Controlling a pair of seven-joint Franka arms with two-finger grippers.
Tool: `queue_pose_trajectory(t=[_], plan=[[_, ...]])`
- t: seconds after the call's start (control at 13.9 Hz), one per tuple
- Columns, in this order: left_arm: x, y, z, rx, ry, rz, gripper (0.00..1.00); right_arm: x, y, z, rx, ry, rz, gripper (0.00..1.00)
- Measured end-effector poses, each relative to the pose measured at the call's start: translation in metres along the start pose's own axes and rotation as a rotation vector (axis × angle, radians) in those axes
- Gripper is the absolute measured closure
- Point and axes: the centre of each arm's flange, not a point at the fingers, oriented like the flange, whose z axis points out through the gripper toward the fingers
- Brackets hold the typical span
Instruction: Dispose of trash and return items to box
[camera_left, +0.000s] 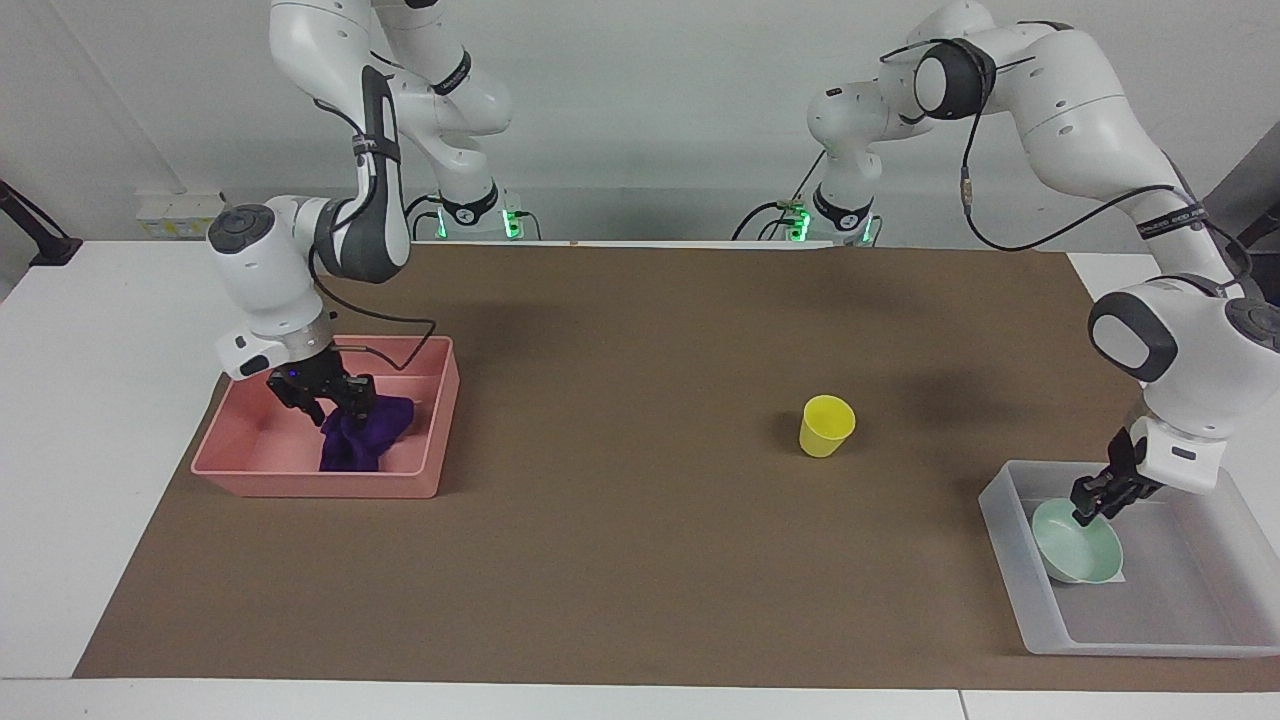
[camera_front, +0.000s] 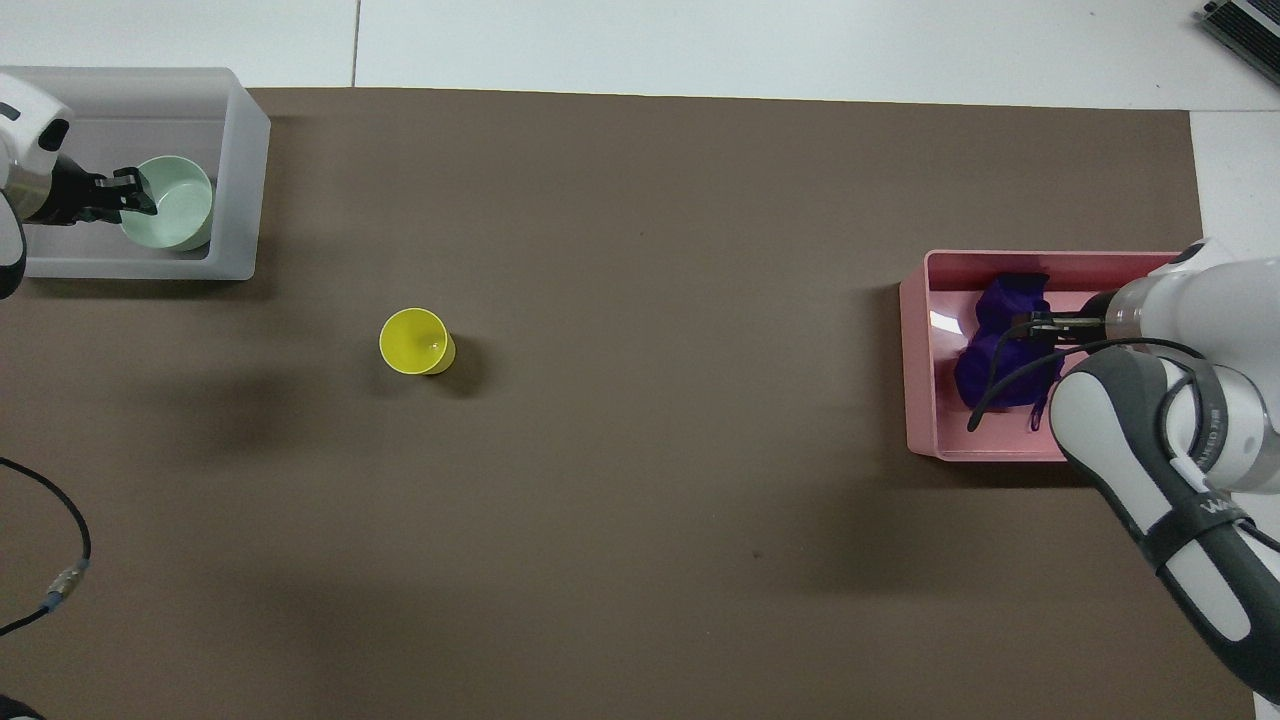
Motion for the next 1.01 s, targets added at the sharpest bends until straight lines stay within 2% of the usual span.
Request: queue_pose_trajectory(t=[0.14, 0.22, 0.36, 0.5, 0.72, 1.01], plan=[[-0.006, 0.021, -0.034, -0.014, -0.025, 0.029, 0.43, 0.002, -0.018, -0.028, 0.008, 0.004, -0.011, 0.01], [-0.012, 0.036, -0.052, -0.022, -0.038, 0.05, 0.43, 0.002, -0.033, -0.041, 0.012, 0.001, -0.002, 0.0], [-0.032, 0.077, -0.08, -0.038, -0.076, 0.106, 0.24, 0.001, -0.069, -0.067, 0.0, -0.016, 0.022, 0.0], [-0.061, 0.125, -0.087, -0.052, -0.115, 0.167, 0.22, 0.001, -0.093, -0.099, -0.006, -0.046, 0.04, 0.0], [-0.109, 0.206, -0.065, -0.056, -0.17, 0.203, 0.23, 0.005, -0.087, -0.17, -0.011, -0.074, 0.06, 0.0], [-0.167, 0.258, -0.019, -0.071, -0.12, 0.212, 0.24, -0.003, -0.071, -0.234, -0.015, -0.103, 0.082, 0.0]])
